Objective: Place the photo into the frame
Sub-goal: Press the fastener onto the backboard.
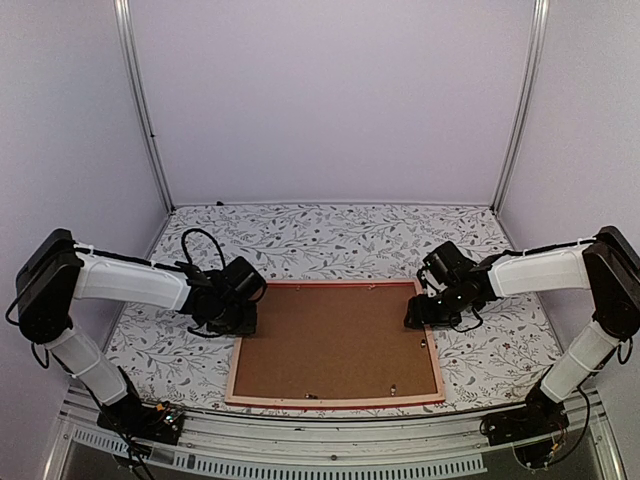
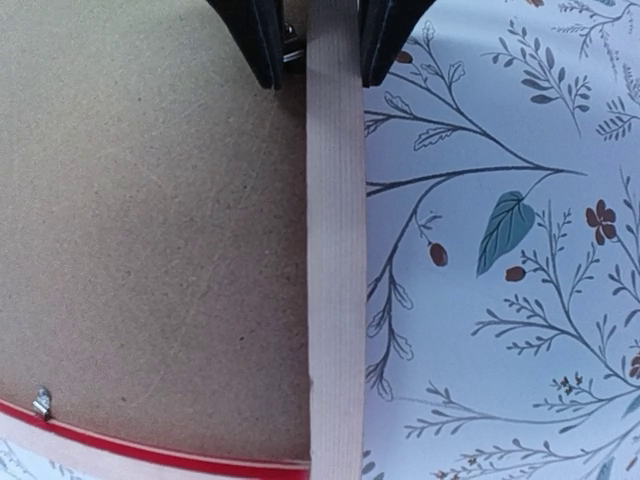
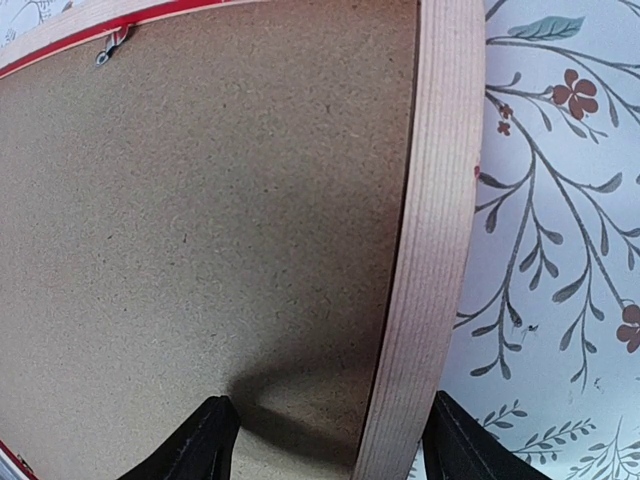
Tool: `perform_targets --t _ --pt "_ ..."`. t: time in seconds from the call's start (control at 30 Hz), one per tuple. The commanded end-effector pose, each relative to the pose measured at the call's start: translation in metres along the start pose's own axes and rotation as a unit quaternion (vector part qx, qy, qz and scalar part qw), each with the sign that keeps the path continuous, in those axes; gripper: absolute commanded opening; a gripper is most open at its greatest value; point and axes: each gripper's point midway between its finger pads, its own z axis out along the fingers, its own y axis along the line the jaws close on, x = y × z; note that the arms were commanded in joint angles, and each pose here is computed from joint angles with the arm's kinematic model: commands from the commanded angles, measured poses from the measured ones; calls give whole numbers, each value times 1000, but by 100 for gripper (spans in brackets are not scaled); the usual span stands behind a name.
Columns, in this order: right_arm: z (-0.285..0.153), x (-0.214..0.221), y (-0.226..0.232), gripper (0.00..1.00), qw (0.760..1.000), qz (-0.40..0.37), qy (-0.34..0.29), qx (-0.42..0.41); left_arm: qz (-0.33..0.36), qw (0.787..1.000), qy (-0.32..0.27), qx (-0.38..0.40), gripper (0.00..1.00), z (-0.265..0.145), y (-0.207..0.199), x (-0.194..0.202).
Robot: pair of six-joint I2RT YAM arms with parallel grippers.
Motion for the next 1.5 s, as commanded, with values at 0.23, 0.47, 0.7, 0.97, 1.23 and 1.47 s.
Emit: perform_targets --t 0.23,0.47,0.7,0.97,1.23,1.47 --pt "-3 24 -16 70 999 21 32 25 28 998 -15 46 48 -6 -18 -21" --pt "-16 50 -19 73 997 24 53 51 38 998 -20 53 62 -7 -21 -29" --pt "-20 60 -21 63 996 37 55 55 48 997 -23 60 65 -7 -25 -31" --pt "-21 66 -36 50 994 38 59 89 50 997 -19 60 65 -5 -23 -26" --pt "-22 66 -35 40 994 36 60 90 54 997 -18 58 65 -4 -22 -26" --pt "-14 76 -40 39 992 37 76 96 57 997 -17 56 65 -3 -21 -24"
